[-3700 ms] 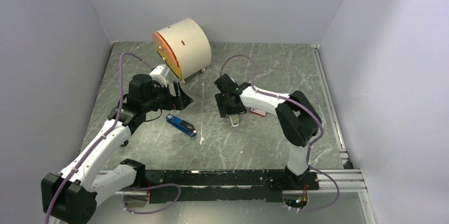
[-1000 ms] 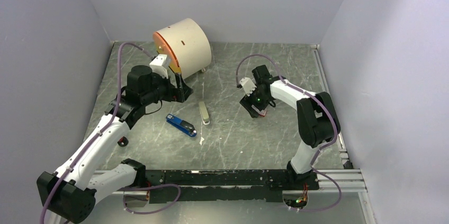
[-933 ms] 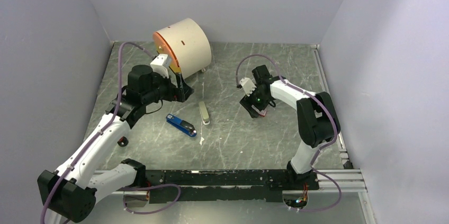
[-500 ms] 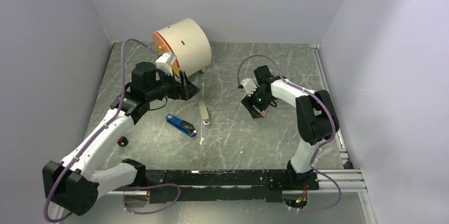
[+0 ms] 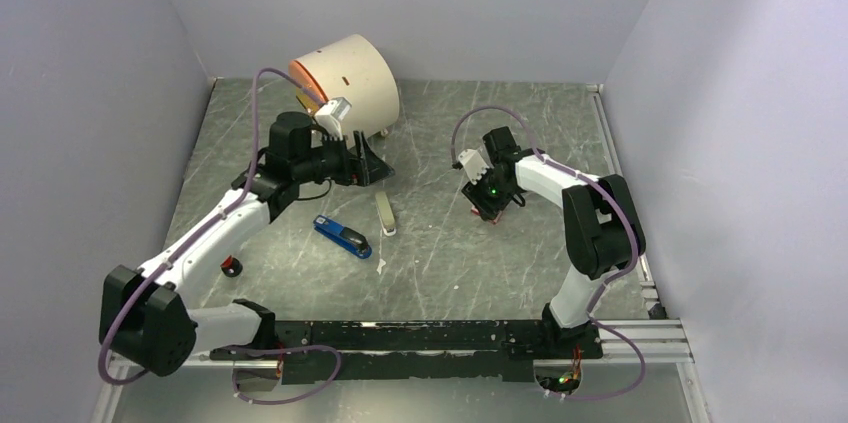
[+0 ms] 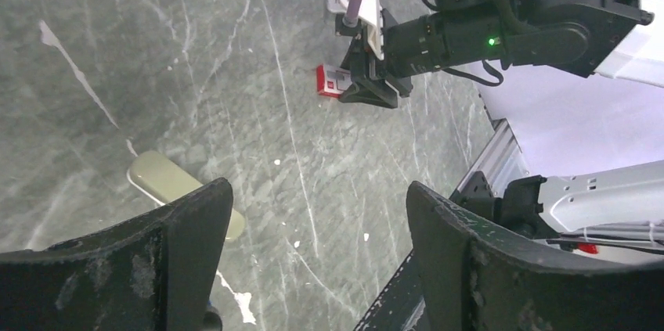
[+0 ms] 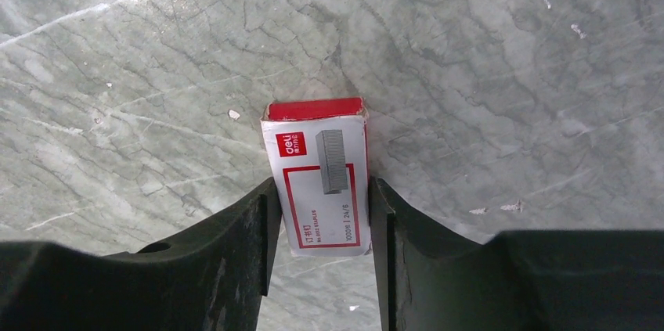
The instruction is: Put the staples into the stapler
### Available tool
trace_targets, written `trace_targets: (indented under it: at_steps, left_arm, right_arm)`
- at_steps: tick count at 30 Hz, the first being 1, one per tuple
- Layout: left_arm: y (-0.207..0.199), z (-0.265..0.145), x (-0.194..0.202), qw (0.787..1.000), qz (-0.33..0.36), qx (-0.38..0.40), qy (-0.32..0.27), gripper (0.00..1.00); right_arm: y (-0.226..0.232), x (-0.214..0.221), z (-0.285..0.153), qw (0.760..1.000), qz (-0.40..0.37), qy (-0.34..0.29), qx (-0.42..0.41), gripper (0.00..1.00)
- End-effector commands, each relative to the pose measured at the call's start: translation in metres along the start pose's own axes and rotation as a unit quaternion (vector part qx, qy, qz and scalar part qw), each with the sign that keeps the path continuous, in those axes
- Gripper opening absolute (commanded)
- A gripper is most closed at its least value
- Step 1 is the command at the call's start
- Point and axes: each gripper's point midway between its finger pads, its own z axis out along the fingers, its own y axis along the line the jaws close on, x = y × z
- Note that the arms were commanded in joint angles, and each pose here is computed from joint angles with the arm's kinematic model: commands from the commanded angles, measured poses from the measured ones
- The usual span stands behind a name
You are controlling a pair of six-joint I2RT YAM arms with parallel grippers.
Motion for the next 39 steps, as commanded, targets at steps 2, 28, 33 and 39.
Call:
trace_targets:
  at_steps: [2,28,33,39]
  left_arm:
    - [-0.012,0.027,0.006,0.998,-0.043,0.023,0.029,0.78]
    - [0.016,0.16,0.09,0.982,-0.159,0.009,0.101,0.54]
    - [0.017,0.175,0.099,0.981,-0.149,0.013,0.122,0.62]
    - [0.016,0.19,0.114,0.979,-0.137,0.022,0.15,0.67]
  right_arm:
    - [0.01,0.001,0.012,1.0,0.009,-0.005,-0.028,0.46]
    - [0.037,-0.008,0.03,0.999,-0.031,-0.024,-0.035,0.62]
    - [0.038,-0.001,0.021,0.998,-0.046,-0.024,-0.028,0.66]
    - [0.038,0.01,0.019,0.998,-0.056,-0.013,-0.025,0.61]
